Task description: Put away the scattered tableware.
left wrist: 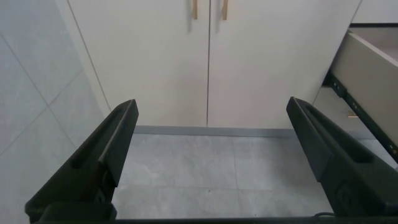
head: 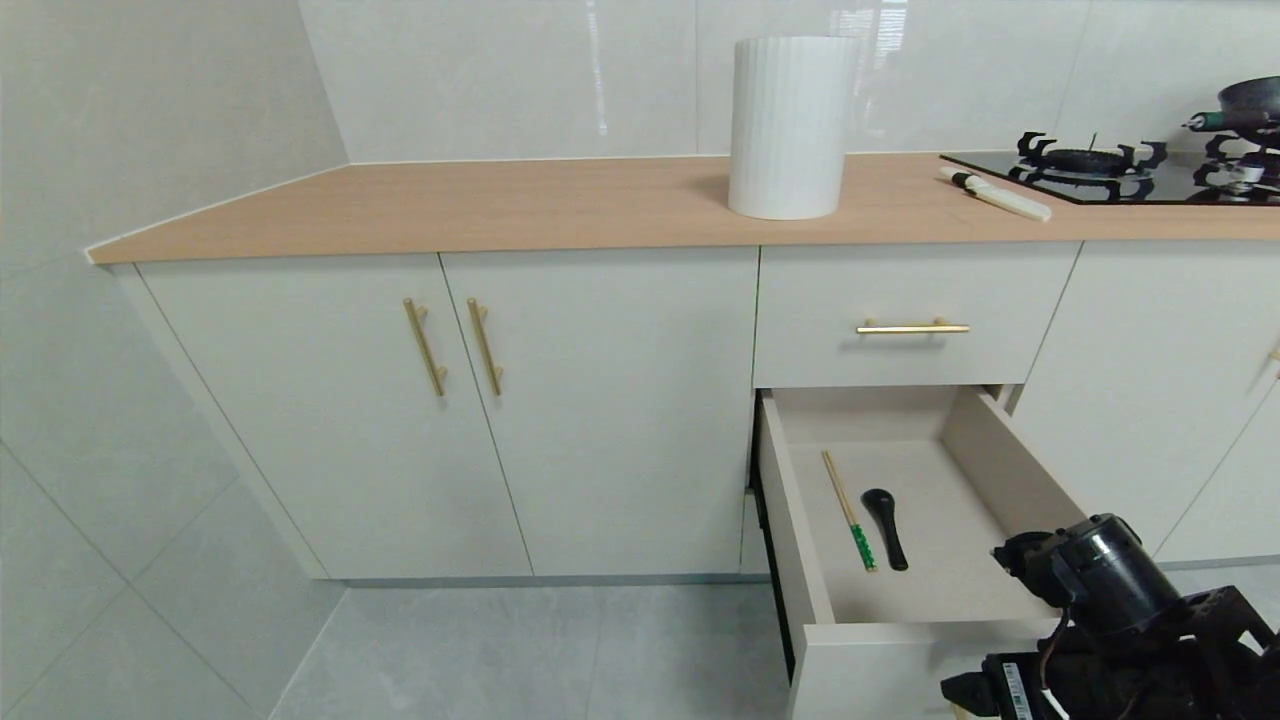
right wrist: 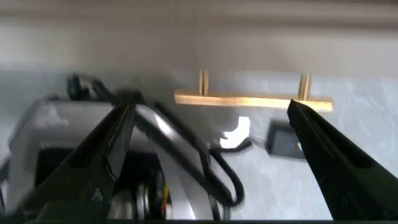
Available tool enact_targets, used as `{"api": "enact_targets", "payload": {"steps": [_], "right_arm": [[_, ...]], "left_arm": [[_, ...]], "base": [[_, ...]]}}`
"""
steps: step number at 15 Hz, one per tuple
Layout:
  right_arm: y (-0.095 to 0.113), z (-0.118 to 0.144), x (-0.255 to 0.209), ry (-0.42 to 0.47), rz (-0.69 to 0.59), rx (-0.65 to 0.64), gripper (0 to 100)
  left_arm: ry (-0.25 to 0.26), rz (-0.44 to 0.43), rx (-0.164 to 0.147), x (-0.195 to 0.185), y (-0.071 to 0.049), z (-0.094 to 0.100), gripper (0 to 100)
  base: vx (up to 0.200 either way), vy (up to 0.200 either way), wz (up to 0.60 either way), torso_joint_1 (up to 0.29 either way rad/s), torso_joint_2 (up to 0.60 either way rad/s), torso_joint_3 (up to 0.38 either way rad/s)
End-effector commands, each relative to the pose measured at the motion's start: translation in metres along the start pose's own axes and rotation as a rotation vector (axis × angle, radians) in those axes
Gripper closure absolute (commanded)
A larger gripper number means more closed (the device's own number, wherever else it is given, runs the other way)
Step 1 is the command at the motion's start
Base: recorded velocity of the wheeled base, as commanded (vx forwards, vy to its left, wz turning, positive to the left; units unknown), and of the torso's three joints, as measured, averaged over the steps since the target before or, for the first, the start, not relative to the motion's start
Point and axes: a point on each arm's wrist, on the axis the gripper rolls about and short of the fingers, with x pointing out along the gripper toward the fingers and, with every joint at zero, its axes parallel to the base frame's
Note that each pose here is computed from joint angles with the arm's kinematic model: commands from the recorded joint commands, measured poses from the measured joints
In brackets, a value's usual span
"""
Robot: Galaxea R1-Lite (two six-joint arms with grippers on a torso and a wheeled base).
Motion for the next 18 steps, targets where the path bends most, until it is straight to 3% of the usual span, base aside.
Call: {"api": "enact_targets", "payload": {"steps": [1, 8, 13, 18], "right_arm": [[-0.001, -0.004, 0.015, 0.006, -0.010, 0.005, 0], [-0.007, 0.000, 0.055, -0.131, -0.032, -0.017, 0], [-0.013, 0.041, 0.097, -0.348, -0.048, -0.094, 0], [-0.026, 0.093, 0.129, -0.473, -0.031, -0.069, 0]], "left_arm": [[0.000, 0.000, 0.000, 0.000, 0.000, 0.000, 0], [0.000, 0.000, 0.000, 0.000, 0.000, 0.000, 0], [0.000, 0.000, 0.000, 0.000, 0.000, 0.000, 0], [0.000, 0.000, 0.000, 0.000, 0.000, 0.000, 0]], "base": [[0.000, 0.000, 0.00, 0.000, 0.00, 0.000], [0.000, 0.000, 0.00, 0.000, 0.00, 0.000], [0.000, 0.000, 0.00, 0.000, 0.00, 0.000], [0.000, 0.000, 0.00, 0.000, 0.00, 0.000]]}}
